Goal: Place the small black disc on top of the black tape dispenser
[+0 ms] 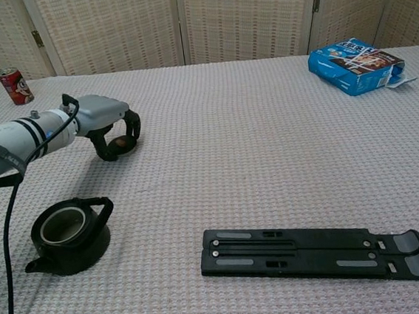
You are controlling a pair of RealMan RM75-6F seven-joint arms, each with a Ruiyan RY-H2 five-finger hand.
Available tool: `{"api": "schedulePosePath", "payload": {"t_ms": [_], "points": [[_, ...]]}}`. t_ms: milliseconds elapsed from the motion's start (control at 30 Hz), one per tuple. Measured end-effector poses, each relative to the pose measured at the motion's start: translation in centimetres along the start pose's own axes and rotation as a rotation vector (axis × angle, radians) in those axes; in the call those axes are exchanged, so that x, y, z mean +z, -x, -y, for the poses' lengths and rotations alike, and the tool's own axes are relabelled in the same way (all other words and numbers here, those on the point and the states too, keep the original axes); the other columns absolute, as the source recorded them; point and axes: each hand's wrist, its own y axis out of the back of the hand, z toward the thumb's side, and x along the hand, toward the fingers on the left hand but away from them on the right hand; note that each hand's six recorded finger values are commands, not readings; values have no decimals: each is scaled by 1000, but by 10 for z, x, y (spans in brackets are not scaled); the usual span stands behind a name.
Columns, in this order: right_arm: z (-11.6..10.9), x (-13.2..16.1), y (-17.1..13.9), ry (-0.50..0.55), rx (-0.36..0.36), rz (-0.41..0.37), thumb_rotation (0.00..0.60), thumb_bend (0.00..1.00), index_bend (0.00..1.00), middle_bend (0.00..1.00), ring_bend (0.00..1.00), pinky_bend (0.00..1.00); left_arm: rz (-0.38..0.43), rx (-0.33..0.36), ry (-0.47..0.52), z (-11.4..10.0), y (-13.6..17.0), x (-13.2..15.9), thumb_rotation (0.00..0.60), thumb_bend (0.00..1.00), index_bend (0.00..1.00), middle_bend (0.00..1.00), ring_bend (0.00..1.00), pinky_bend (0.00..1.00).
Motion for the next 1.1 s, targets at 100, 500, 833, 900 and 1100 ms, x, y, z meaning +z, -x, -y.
{"api": "schedulePosePath", "payload": {"t_ms": [100,500,833,900,1100], "points": [[0,1,1,1,-1,-4,600,348,255,97,190,0,5,14,1,-3,2,-2,600,239,451,397,823,842],[0,8,4,4,-5,-34,600,348,255,97,190,0,93,74,-8,-26,43,-7,600,239,456,407,820,842],[-1,13,4,7,-11,-52,600,348,255,97,190,0,180,159,-84,-46,124,-18,600,239,457,407,820,842],[-2,13,4,7,-11,-52,600,348,255,97,190,0,192,163,-97,-44,140,-19,600,239,457,407,820,842],[-3,15,5,4,-14,-64,600,348,255,97,191,0,212,150,-124,-34,174,-21,600,239,457,409,818,842]]}}
